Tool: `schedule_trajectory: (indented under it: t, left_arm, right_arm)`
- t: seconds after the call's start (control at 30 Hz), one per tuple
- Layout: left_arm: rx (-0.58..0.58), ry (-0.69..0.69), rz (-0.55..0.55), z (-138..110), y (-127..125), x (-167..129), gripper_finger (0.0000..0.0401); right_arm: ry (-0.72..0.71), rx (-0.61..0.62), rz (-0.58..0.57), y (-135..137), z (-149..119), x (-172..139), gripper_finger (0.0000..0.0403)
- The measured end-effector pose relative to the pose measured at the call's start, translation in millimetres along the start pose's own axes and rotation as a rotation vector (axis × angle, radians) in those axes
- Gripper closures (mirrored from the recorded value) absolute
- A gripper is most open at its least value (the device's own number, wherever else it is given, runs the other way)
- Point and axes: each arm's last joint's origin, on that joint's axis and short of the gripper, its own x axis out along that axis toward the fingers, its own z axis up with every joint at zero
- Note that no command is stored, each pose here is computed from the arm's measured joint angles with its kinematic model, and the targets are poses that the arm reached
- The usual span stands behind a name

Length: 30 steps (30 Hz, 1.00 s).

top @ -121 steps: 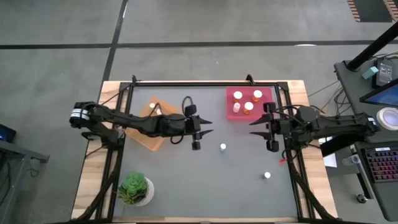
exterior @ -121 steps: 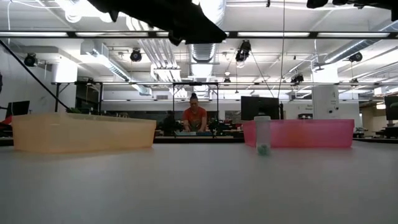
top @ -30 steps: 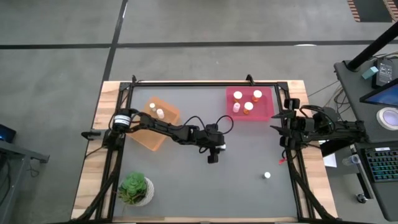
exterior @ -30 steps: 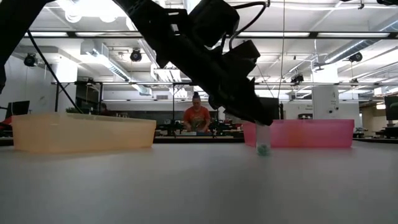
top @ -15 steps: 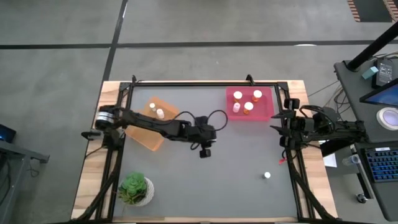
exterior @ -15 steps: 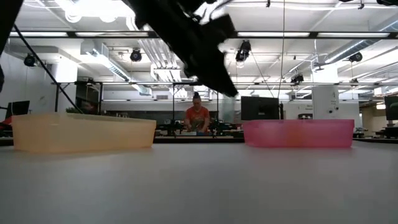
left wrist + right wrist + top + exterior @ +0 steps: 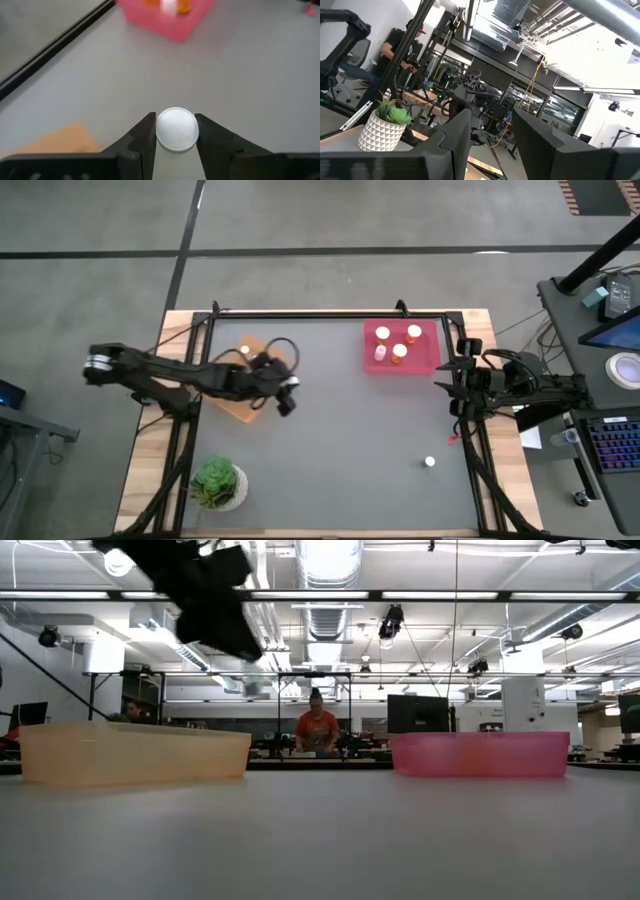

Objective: Pick and place medicine bottles into bin by pill shape (circle, oval)
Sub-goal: Put the blue tablet bottle into the orange bin

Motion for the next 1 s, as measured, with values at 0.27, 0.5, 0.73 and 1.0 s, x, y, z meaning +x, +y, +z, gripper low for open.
schedule_trajectory:
  t: [0.27, 0.5, 0.73, 1.0]
  left_arm:
    - [-0.097, 0.033, 0.110, -43, 38, -32, 0.0299]
    - [-0.150, -0.018, 0.167, -60, 57, -49, 0.0299]
    - [-0.230, -0.085, 0.307, -81, 71, -49, 0.0299]
    - [-0.293, -0.030, 0.356, -112, 73, -27, 0.0299]
  right_arm:
    - [0.000, -0.002, 0.000, 0, 0, 0, 0.0266]
    - [0.000, -0.002, 0.000, 0, 0, 0, 0.0266]
    - [0.000, -0.002, 0.000, 0, 0, 0, 0.0266]
    - [0.000, -0.010, 0.000, 0, 0, 0, 0.0266]
